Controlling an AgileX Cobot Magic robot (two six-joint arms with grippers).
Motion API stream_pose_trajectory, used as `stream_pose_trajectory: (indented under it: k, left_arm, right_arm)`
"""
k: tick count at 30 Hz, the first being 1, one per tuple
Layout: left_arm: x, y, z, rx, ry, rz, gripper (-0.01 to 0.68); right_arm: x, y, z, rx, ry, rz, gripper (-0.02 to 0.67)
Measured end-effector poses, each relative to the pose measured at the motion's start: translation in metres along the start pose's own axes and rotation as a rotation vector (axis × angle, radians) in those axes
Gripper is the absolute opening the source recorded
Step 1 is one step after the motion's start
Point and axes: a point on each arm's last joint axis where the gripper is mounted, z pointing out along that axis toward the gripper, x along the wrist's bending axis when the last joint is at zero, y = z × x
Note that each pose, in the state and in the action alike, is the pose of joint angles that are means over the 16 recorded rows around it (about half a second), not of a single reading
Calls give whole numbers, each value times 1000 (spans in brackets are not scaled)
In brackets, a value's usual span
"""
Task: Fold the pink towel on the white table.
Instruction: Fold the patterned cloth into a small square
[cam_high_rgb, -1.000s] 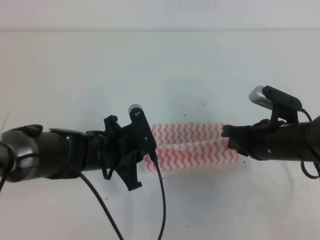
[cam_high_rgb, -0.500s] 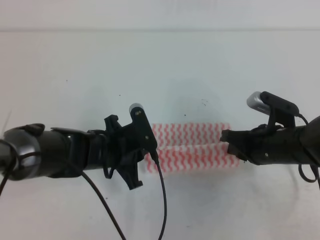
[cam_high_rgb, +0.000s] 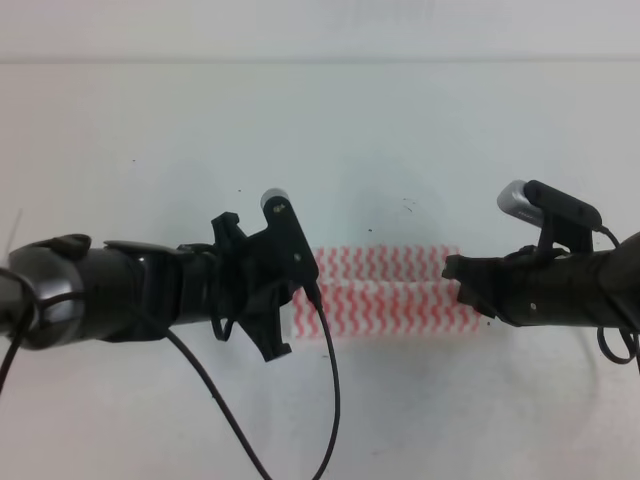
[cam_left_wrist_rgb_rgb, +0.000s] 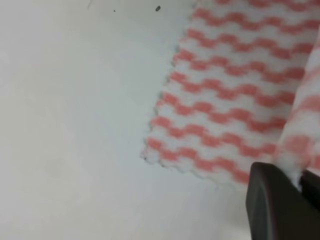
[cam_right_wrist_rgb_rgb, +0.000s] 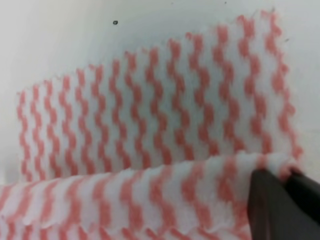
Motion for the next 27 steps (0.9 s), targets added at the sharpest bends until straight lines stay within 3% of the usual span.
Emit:
stream_pose_trajectory:
  k: [27]
  left_arm:
    - [8,3,10,2,15,-9,-3]
  right_arm:
    - [10,12,6,-9,25,-17,-16]
